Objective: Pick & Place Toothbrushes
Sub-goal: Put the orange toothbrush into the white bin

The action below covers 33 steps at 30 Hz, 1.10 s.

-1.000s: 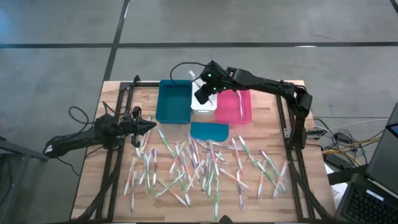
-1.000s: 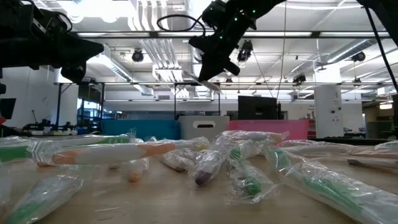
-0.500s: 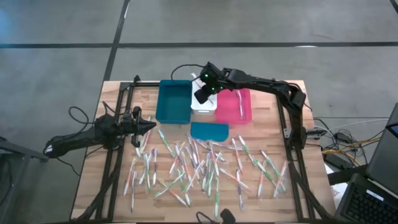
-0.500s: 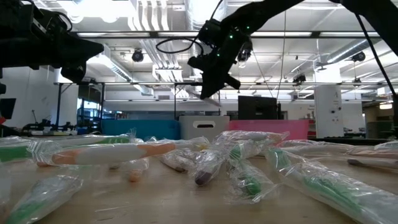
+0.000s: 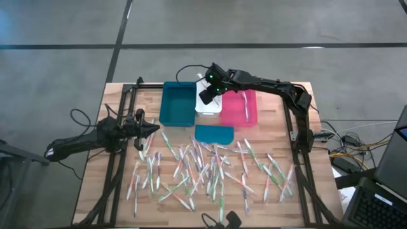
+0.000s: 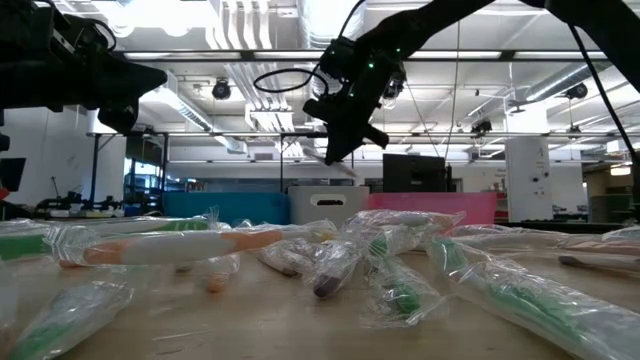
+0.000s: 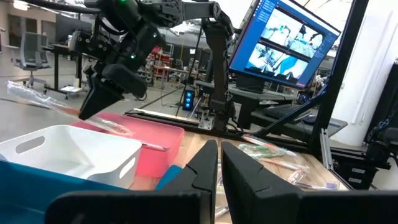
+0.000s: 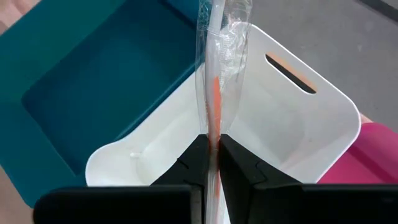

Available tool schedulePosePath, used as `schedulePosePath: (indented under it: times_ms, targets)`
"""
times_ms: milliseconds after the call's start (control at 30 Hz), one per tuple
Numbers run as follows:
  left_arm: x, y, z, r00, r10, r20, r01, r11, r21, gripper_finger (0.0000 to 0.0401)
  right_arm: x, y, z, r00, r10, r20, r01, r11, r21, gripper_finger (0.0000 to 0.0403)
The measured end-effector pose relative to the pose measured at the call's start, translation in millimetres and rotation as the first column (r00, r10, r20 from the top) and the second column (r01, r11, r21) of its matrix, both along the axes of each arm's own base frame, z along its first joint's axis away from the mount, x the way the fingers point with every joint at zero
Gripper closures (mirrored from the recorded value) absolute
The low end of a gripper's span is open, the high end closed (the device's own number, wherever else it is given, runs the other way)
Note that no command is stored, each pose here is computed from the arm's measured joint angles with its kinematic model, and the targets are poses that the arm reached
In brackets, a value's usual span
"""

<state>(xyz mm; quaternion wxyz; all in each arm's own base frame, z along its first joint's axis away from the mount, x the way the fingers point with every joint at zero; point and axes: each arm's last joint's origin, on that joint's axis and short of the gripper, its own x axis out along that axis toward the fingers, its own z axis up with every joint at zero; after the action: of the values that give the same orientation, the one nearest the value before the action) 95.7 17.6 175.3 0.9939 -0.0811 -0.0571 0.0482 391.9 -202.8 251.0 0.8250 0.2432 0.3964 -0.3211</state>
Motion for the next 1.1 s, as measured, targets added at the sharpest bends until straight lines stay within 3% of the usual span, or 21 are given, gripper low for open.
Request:
schedulePosePath:
  times_ms: [1100]
  targets:
    - [0,0,0,1.0,0.0,0.0,0.0,1.0,0.0,0.0375,-1,-2,-34,0.999,-0.028,0.027,0.029,0.999,-0.015,0.0381]
